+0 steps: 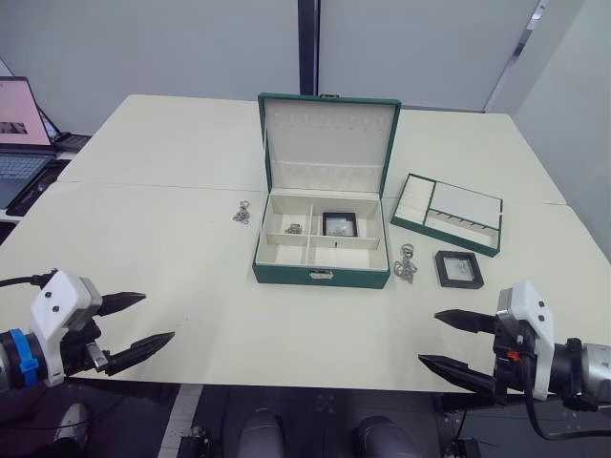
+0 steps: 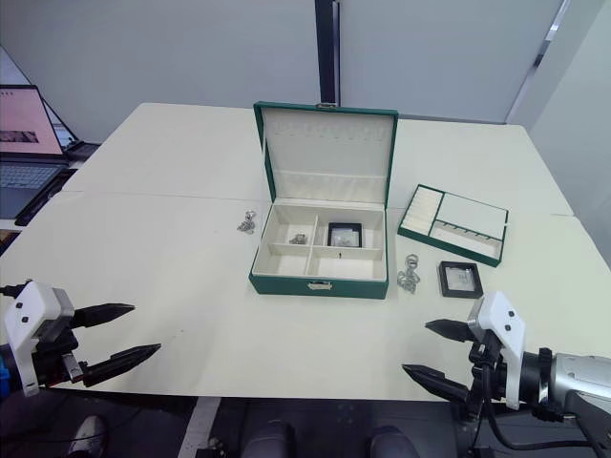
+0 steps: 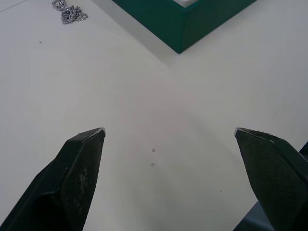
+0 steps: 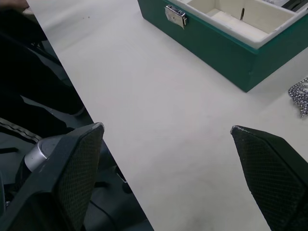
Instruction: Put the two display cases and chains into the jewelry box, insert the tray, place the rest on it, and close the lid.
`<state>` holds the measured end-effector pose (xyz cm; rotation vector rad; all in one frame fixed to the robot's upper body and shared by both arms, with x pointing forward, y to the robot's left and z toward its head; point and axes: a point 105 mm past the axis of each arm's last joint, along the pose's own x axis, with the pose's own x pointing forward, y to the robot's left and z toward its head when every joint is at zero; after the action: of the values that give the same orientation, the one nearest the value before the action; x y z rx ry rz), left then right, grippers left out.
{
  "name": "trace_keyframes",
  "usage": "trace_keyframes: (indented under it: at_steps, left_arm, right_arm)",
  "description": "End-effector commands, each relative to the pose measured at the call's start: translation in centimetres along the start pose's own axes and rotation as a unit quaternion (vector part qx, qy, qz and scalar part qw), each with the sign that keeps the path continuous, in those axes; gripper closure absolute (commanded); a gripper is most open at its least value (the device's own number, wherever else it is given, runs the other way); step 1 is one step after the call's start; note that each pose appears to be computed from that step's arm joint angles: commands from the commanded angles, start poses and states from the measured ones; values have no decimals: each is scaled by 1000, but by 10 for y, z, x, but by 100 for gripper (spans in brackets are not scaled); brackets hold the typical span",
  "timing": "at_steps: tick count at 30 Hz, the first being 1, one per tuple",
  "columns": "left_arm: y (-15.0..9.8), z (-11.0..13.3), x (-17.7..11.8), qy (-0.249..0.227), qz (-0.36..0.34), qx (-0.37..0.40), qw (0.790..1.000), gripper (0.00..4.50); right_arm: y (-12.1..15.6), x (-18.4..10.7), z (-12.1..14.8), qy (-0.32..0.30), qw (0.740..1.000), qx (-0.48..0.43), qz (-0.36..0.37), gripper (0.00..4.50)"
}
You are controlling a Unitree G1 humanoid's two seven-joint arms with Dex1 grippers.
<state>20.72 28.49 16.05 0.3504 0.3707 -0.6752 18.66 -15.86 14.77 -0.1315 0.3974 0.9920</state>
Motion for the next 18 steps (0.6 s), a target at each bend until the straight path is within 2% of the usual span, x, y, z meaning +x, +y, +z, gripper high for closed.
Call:
trace_keyframes:
  at_steps: [1,3,5,9,18]
  left_arm:
    - [11,21,10,-41,17,-19,999,3]
    - [14,32,18,-68,5,-72,995,3]
    - [20,48,24,-100,32,-81,991,3]
    - [17,71,23,-89,80,-28,992,3]
    - [15,79,20,-91,74,-26,993,3]
  right_arm:
    - [6,5,27,-39,998,-49,16,0]
    - [6,9,44,-61,995,-73,20,0]
    - [5,13,63,-90,991,-98,16,0]
    - [8,20,91,-129,984,-121,21,0]
    - [14,27,99,-144,981,-123,36,0]
